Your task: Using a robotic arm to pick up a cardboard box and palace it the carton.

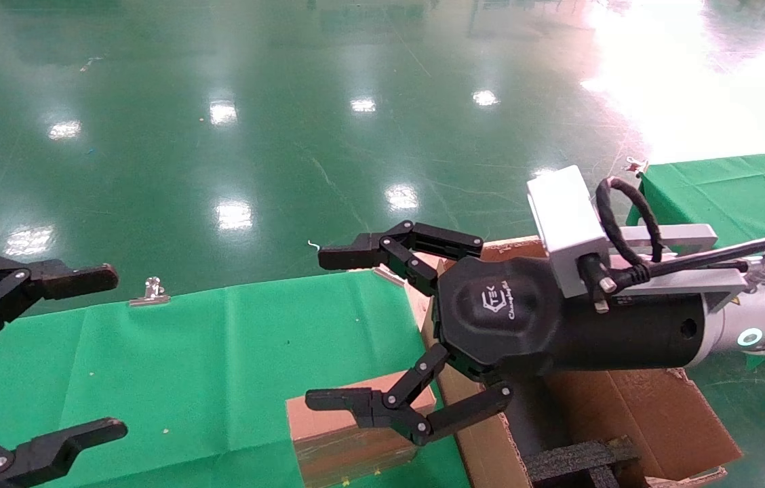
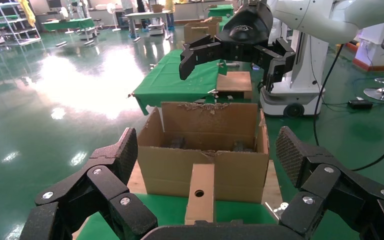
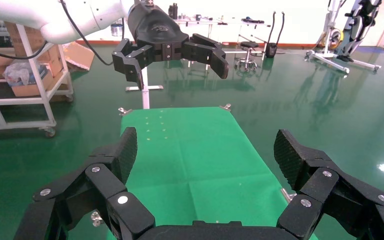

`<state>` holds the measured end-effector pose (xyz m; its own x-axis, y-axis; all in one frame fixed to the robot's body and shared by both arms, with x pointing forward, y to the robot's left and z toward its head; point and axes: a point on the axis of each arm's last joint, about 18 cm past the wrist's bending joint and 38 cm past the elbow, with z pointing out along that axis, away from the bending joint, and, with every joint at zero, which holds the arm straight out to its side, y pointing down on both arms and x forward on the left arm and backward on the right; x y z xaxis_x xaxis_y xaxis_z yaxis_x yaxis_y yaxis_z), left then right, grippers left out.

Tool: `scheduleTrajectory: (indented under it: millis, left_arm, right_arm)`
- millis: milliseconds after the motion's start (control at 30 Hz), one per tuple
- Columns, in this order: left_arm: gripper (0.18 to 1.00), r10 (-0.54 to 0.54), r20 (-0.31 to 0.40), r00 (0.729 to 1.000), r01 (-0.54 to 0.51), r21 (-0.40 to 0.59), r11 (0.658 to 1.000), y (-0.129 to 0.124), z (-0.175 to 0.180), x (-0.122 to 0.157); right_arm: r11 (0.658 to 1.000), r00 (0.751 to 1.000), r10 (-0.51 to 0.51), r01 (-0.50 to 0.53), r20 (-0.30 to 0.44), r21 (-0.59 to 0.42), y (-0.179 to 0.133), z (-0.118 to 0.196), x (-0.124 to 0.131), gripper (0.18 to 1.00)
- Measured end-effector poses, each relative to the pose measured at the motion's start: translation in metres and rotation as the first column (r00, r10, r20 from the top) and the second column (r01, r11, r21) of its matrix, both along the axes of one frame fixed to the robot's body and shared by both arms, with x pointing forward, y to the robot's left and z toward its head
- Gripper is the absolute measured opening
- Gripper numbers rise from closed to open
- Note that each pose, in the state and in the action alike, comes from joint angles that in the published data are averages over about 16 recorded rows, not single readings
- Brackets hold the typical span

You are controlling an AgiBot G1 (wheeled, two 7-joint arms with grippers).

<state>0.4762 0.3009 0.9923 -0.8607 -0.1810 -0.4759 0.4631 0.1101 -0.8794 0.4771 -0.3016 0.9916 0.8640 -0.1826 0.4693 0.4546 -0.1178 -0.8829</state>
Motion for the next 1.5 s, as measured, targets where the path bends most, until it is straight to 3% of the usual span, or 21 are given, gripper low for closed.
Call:
scheduleTrajectory:
  millis: [900, 1233, 1500]
  left_arm:
    - [0.981, 0.000, 0.000, 1.000, 0.000, 0.000, 1.000, 0.000, 0.000, 0.000]
    - [0.883, 0.000, 0.000, 1.000, 0.000, 0.000, 1.000, 0.000, 0.000, 0.000]
    - [0.741, 0.000, 0.000, 1.000, 0.000, 0.000, 1.000, 0.000, 0.000, 0.000]
  right_arm:
    - [1.000, 1.000, 0.002, -0.002, -0.010, -0.019, 0.001, -0.002, 0.000, 1.001]
    - [0.983, 0.997, -0.050, 0.040, -0.052, -0.179, 0.005, -0.010, 0.009, 1.001]
    - [0.915, 0.988, -0.137, 0.099, -0.071, -0.392, 0.016, -0.022, 0.031, 1.001]
